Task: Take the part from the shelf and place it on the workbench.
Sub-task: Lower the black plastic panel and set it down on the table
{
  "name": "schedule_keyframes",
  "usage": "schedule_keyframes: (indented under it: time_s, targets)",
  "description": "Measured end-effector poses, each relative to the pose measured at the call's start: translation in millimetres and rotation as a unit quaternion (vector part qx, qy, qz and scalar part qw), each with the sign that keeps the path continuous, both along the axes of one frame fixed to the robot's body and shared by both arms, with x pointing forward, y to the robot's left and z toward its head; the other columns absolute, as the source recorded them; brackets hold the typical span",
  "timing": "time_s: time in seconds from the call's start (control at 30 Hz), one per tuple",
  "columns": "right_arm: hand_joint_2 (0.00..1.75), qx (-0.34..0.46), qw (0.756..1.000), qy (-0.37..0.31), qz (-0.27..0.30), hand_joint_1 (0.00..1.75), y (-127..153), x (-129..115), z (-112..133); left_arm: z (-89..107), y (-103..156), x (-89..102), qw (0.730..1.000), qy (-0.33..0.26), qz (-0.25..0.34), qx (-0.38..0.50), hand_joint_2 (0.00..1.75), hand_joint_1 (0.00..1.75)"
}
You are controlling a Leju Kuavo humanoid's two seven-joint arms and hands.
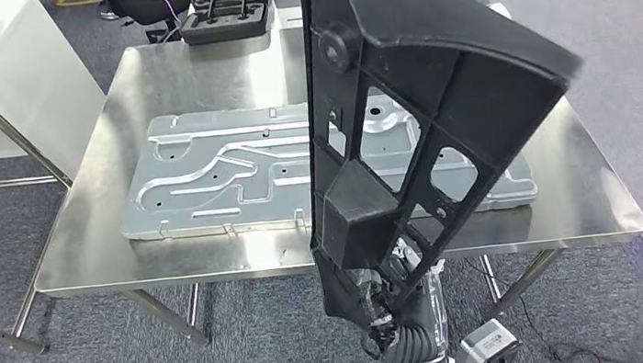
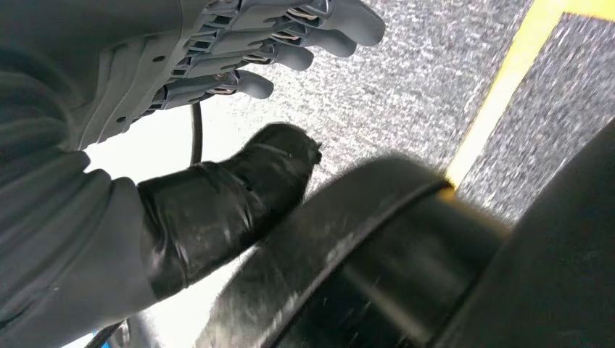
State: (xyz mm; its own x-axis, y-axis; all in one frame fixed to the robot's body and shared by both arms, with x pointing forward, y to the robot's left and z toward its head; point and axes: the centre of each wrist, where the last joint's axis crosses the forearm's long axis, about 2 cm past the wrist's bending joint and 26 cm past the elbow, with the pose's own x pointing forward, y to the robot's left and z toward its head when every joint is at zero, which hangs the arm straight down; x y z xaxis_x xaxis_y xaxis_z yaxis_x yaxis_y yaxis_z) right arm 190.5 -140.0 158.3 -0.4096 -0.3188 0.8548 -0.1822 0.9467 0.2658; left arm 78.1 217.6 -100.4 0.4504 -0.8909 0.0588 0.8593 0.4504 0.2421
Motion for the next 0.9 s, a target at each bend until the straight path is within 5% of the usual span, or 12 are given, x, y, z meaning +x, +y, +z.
schedule_keyframes:
  time_s: [0.9]
  targets:
    - [1.75, 0.003, 1.000, 0.008, -0.021, 1.75, -2.6, 5.0, -3.6, 0.0, 0.0, -0.5, 1.000, -0.005, -0.003, 0.010, 1.75, 0.00]
